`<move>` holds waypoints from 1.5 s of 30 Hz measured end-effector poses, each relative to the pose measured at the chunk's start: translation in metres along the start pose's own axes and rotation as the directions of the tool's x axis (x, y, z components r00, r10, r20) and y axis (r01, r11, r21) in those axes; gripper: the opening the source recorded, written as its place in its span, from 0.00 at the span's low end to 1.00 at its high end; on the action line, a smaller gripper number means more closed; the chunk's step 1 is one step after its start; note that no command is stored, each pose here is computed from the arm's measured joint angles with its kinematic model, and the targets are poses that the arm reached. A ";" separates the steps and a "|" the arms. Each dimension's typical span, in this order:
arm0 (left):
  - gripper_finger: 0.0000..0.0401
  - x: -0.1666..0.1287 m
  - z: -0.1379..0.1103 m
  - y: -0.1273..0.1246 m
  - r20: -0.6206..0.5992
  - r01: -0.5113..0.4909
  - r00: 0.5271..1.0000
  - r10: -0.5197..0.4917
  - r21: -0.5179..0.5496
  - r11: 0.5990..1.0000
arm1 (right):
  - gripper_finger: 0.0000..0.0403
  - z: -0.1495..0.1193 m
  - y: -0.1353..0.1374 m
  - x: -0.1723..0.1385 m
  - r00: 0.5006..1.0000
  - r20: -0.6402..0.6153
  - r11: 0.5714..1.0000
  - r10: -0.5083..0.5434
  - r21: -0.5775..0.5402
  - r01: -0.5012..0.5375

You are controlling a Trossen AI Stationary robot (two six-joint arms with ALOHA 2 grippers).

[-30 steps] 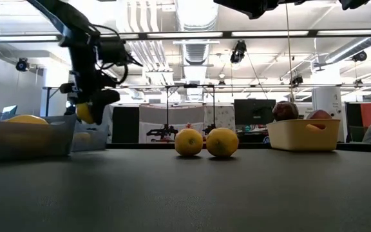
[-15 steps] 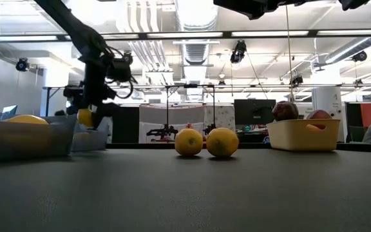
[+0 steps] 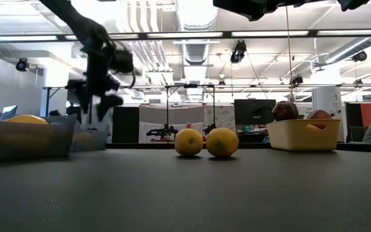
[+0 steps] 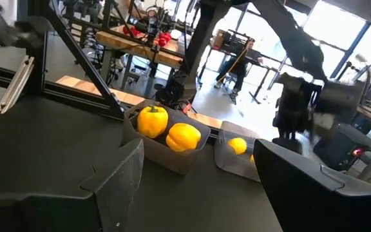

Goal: Sort produce into baskets
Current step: Put the lemon into the top black bin

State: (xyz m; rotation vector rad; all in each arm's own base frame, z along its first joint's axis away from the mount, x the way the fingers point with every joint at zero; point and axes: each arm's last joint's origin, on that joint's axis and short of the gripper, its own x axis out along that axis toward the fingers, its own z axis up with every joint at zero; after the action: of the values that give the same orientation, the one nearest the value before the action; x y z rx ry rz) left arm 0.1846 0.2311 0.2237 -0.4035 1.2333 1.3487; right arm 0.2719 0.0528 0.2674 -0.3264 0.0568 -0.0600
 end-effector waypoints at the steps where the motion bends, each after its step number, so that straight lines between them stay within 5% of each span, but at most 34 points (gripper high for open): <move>1: 0.74 -0.009 0.002 -0.001 0.021 0.058 0.998 -0.058 -0.007 0.998 | 0.71 0.000 0.000 0.000 1.000 0.000 1.000 0.000 0.000 0.000; 4: 0.75 -0.040 0.002 -0.016 0.139 0.286 0.948 -0.287 0.025 0.958 | 0.71 0.000 0.000 0.000 1.000 0.000 1.000 0.000 -0.001 0.000; 8: 0.75 -0.078 -0.022 -0.060 0.276 0.503 0.787 -0.552 0.232 0.833 | 0.71 0.000 0.000 0.000 1.000 0.000 1.000 0.000 -0.002 0.000; 12: 0.75 -0.102 -0.066 -0.109 0.344 0.582 0.616 -0.709 0.408 0.703 | 0.71 0.000 0.000 0.000 1.000 0.001 1.000 0.000 0.008 0.000; 16: 0.77 -0.111 -0.107 -0.144 0.381 0.724 0.431 -0.818 0.394 0.565 | 0.71 0.001 0.000 0.000 1.000 0.006 1.000 -0.002 0.022 0.002; 18: 0.80 -0.109 -0.123 -0.156 0.412 0.754 0.388 -0.824 0.372 0.541 | 0.71 0.001 0.000 0.000 1.000 0.011 1.000 -0.004 0.024 0.003; 24: 0.87 -0.100 -0.146 -0.180 0.547 0.706 0.452 -0.704 0.263 0.657 | 0.71 0.002 -0.001 0.000 1.000 0.023 0.999 -0.008 0.034 0.007; 26: 0.88 -0.096 -0.148 -0.188 0.548 0.710 0.465 -0.695 0.239 0.663 | 0.71 0.002 -0.001 0.000 1.000 0.023 0.999 -0.008 0.034 0.007; 33: 0.88 -0.092 -0.140 -0.227 0.413 0.760 0.463 -0.784 0.270 0.591 | 0.71 0.002 -0.001 0.000 1.000 0.023 0.999 -0.008 0.034 0.007; 35: 0.87 -0.094 -0.132 -0.235 0.418 0.753 0.498 -0.759 0.226 0.618 | 0.71 0.002 -0.001 0.000 1.000 0.023 0.999 -0.007 0.034 0.007; 40: 0.84 -0.096 -0.126 -0.240 0.476 0.629 0.651 -0.591 0.096 0.771 | 0.71 0.002 -0.001 0.000 1.000 0.017 0.999 -0.006 0.033 0.005; 45: 0.82 -0.096 -0.139 -0.251 0.481 0.666 0.646 -0.592 0.022 0.745 | 0.71 0.002 -0.001 0.000 1.000 0.016 1.000 -0.006 0.031 0.005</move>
State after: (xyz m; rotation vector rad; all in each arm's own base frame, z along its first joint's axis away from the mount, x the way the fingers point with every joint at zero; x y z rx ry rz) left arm 0.3668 0.0011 0.1482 -0.5293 0.4922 0.8439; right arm 0.2719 0.0529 0.2691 -0.2960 0.0385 -0.0634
